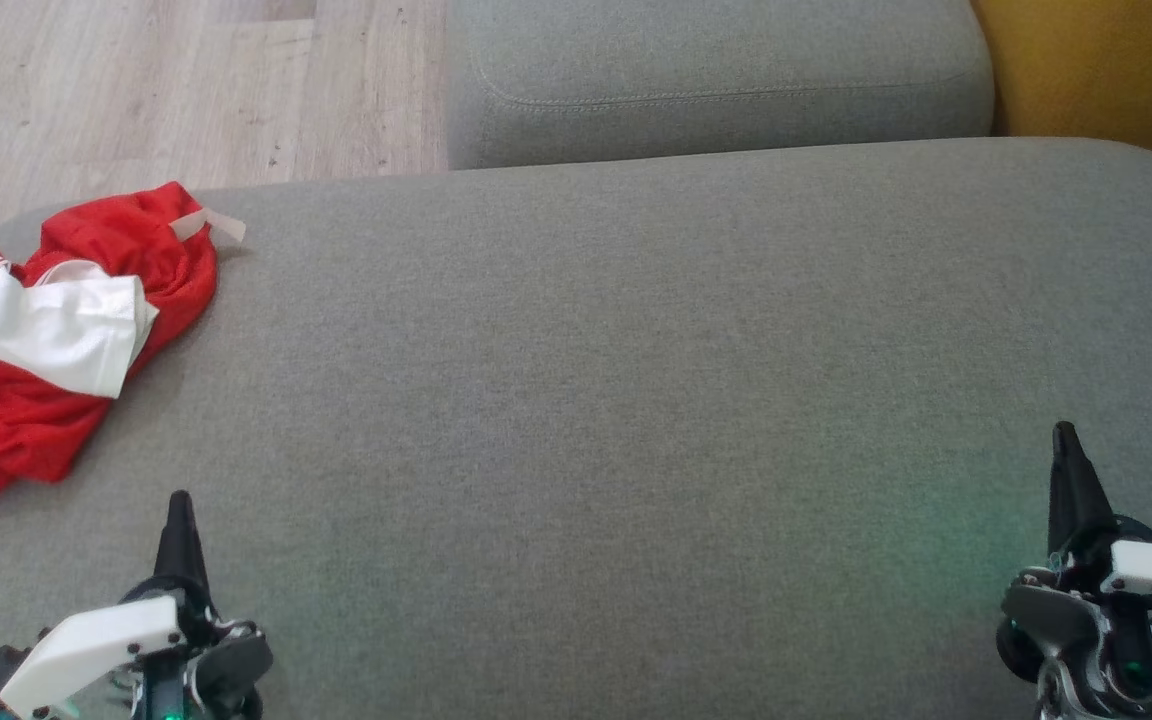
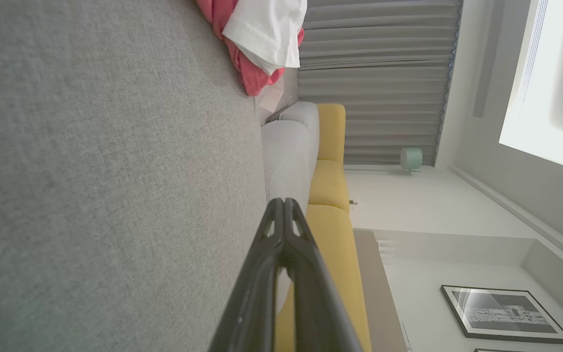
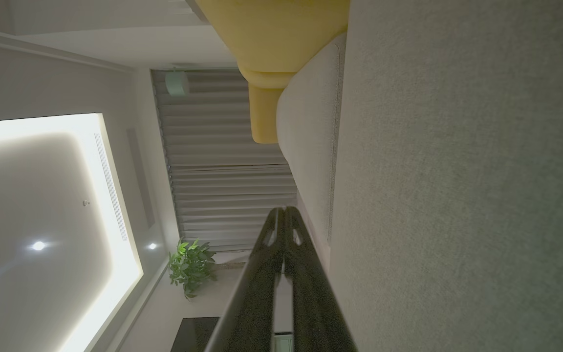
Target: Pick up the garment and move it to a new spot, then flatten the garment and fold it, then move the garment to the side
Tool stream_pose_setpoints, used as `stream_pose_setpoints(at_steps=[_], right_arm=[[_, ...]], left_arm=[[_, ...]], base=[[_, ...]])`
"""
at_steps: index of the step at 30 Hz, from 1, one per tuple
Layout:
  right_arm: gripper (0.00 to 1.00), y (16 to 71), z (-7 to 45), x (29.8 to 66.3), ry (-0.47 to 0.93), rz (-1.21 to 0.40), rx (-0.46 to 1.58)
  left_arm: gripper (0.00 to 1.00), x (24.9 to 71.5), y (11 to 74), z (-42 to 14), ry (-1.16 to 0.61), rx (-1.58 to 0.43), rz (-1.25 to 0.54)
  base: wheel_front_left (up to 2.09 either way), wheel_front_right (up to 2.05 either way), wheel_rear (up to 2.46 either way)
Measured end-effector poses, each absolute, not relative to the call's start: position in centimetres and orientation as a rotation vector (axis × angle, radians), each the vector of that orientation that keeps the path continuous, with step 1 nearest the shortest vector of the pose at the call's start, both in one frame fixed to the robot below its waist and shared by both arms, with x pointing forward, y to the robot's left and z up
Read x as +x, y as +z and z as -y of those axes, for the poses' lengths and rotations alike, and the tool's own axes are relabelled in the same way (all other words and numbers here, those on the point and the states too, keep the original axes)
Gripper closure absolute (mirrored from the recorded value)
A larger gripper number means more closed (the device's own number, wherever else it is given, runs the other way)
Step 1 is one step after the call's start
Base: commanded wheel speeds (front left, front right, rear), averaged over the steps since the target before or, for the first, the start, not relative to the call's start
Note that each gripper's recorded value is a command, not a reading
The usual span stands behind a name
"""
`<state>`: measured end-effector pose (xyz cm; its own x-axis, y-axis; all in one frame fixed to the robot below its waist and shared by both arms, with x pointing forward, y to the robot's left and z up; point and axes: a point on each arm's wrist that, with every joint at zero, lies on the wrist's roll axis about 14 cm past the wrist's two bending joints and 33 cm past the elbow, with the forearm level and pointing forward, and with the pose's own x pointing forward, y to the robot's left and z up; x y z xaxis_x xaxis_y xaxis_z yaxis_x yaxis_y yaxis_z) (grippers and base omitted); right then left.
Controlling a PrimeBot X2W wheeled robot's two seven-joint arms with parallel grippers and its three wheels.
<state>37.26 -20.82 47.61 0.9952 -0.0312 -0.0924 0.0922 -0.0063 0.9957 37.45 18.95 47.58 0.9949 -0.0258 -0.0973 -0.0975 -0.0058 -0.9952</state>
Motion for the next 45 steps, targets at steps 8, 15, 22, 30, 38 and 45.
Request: stream_pose_setpoints(at_steps=[8,15,22,30,38,45], right_arm=[[1.00,47.61,20.82,37.26,-0.097,-0.048,1.574],[1.00,47.61,20.82,37.26,-0.097,-0.048,1.574],[1.00,47.61,20.82,37.26,-0.097,-0.048,1.574],[1.00,47.61,20.82,37.26,-0.097,-0.048,1.574],[1.00,47.61,20.82,37.26,-0.097,-0.048,1.574],[1.00,47.61,20.82,37.26,-0.097,-0.048,1.574]], left_arm=[[1.00,37.45,47.58,-18.95,0.056,-1.576,-0.097],[1.00,37.45,47.58,-18.95,0.056,-1.576,-0.097],[1.00,37.45,47.58,-18.95,0.057,-1.576,-0.097],[1.00,37.45,47.58,-18.95,0.056,-1.576,-0.097],[1.00,37.45,47.58,-18.95,0.056,-1.576,-0.097],[1.00,37.45,47.58,-18.95,0.056,-1.576,-0.097]], base=[[0.00,0.00,0.00],[0.00,0.00,0.00],[0.00,0.00,0.00],[0.00,0.00,0.00],[0.00,0.00,0.00],[0.00,0.00,0.00]])
